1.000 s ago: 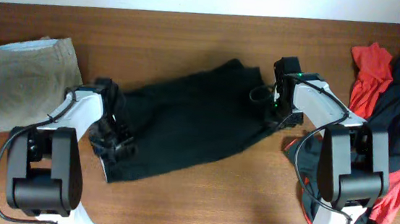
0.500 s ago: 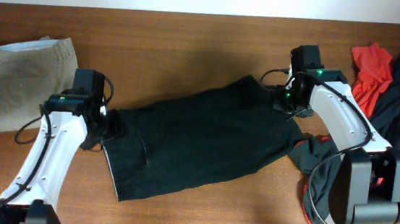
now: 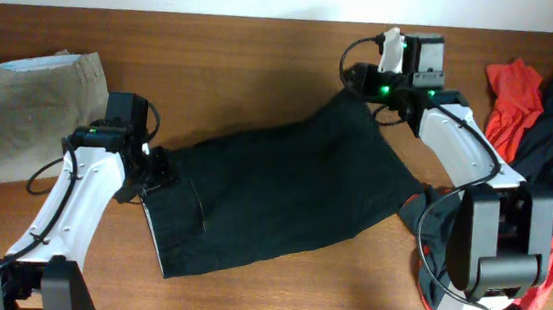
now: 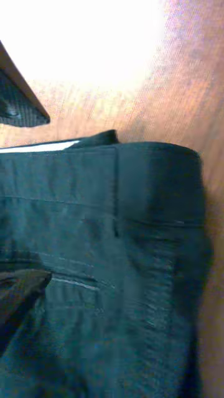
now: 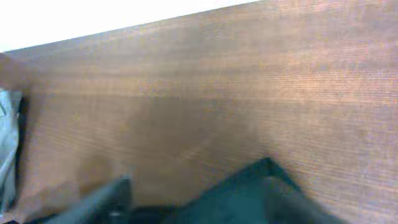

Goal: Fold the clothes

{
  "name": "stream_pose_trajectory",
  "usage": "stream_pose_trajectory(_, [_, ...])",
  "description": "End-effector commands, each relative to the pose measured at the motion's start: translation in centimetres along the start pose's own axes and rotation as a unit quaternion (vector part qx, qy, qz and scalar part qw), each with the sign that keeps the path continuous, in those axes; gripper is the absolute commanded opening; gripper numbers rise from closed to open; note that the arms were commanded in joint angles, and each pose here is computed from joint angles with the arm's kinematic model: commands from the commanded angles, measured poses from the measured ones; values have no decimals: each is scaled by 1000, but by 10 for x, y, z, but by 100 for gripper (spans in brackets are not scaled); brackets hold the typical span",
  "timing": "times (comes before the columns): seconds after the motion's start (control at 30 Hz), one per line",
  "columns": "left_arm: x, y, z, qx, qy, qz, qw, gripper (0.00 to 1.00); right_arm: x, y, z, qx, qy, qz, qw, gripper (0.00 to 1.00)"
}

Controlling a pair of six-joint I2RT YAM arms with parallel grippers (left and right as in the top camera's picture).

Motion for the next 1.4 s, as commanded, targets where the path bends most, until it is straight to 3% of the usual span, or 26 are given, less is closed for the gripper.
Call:
stream_pose_trajectory(0.0, [1, 9, 7, -4, -17, 23, 1000, 75, -3, 24, -9, 33, 32, 56, 997, 78])
stream_pose_trajectory(0.07, [-1, 21, 23, -56, -54, 44, 996, 80, -9, 52, -14, 42, 44, 115, 992, 70])
stream_pose_trajectory(0.13, [-2, 22, 34, -100, -58, 56, 992, 96, -21, 80, -12, 32, 47, 177, 983, 63])
stream_pose_trajectory(0.17, [-2, 22, 34, -101, -43, 63, 992, 99, -28, 90, -14, 29, 54, 201, 978, 63])
stream_pose_trajectory(0.33, [23, 56, 33, -72, -7, 122, 990, 99, -54, 125, -20, 32, 89, 284, 954, 64])
stream_pose_trajectory(0.47, [65, 92, 39, -74, 18, 140, 987, 99, -66, 131, -17, 34, 96, 302, 948, 64])
stream_pose_trajectory(0.53, [75, 100, 32, -76, 50, 144, 985, 92, -69, 131, -15, 34, 96, 304, 947, 63])
stream_pose_trajectory(0.6, [78, 101, 29, -76, 64, 142, 985, 48, -71, 135, -15, 37, 96, 312, 944, 62])
stream_pose_trajectory(0.63, [79, 95, 26, -74, 71, 130, 986, 13, -73, 136, -14, 38, 96, 316, 943, 61])
stream_pose_trajectory(0.67, [79, 84, 21, -70, 82, 108, 988, 0, -73, 138, -11, 26, 91, 320, 943, 61])
stream_pose_trajectory(0.8, [59, 58, 14, -15, 81, 86, 993, 0, -69, 141, 6, -10, 76, 329, 941, 57])
stream_pose_trajectory(0.83, [37, 40, 24, -13, 28, 77, 997, 0, -65, 145, 18, -39, 61, 335, 939, 50])
stream_pose_trajectory(0.87, [21, 31, 26, -2, 9, 73, 997, 0, -62, 148, 29, -57, 48, 338, 938, 30])
stream_pose_trajectory(0.9, [1, 21, 26, 15, -1, 70, 997, 0, -58, 151, 42, -73, 32, 341, 937, 4])
stream_pose_trajectory(1.03, [-80, -9, 6, 25, 21, 46, 998, 0, -32, 170, 111, -131, -38, 332, 933, 4])
stream_pose_trajectory(1.17, [-111, -11, -6, 35, 56, 46, 997, 0, 3, 189, 170, -162, -72, 306, 935, 4])
stream_pose_trajectory(1.3, [-137, -25, -14, 42, 71, 8, 997, 0, 49, 257, 218, -189, -102, 334, 918, 4])
stream_pose_trajectory(1.37, [-149, -31, -21, 44, 90, -7, 995, 0, 62, 293, 249, -201, -159, 348, 902, 4])
Point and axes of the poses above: each gripper's point midway between its finger pads, its own x axis out along the fingers, its own z axis along the line the jaws close on, y = z × x, the point moved 1 cm from there along -x, back along the fingers, and after that the axes turned 5 degrees about -x, right-handed, at the moved point
